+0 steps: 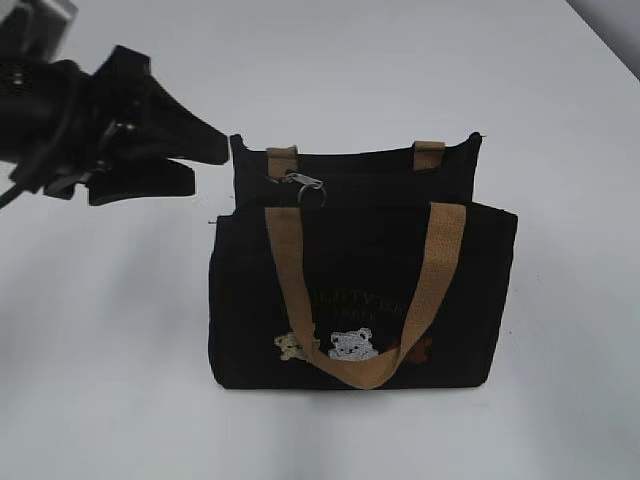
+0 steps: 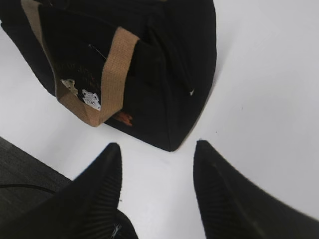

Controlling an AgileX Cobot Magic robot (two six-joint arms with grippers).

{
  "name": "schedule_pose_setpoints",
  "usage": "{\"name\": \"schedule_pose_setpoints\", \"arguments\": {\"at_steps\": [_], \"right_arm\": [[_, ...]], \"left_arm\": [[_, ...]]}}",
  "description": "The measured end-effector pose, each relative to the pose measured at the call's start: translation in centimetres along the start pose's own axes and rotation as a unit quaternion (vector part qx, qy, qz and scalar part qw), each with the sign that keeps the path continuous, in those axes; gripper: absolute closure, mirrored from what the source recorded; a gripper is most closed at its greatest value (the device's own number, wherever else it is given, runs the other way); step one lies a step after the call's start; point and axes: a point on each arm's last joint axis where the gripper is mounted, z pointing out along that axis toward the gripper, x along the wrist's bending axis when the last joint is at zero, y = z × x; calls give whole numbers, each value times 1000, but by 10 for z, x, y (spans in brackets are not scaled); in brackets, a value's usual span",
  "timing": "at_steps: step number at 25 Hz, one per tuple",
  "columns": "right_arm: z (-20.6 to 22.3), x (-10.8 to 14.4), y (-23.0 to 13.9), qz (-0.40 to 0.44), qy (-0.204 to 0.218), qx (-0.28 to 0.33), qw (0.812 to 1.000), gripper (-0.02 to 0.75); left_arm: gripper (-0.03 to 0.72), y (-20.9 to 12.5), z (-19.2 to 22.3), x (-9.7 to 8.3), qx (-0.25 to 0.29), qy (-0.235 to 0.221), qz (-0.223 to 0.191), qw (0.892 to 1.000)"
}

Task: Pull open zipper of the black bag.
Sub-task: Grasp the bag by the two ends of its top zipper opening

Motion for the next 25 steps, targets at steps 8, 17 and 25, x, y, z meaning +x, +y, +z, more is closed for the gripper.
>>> {"name": "schedule_pose_setpoints", "arguments": {"at_steps": [8,17,25], "right_arm": [[34,-12,55,-57,34,2,998,367],[90,10,97,-168,109,-7,980,367],[158,48,119,-232,172,28,957,367]], "left_arm": [[254,31,56,11,39,6,5,999],[503,47,86,24,64,2,-1,998],[656,46,85,23,76,2,13,997]]}}
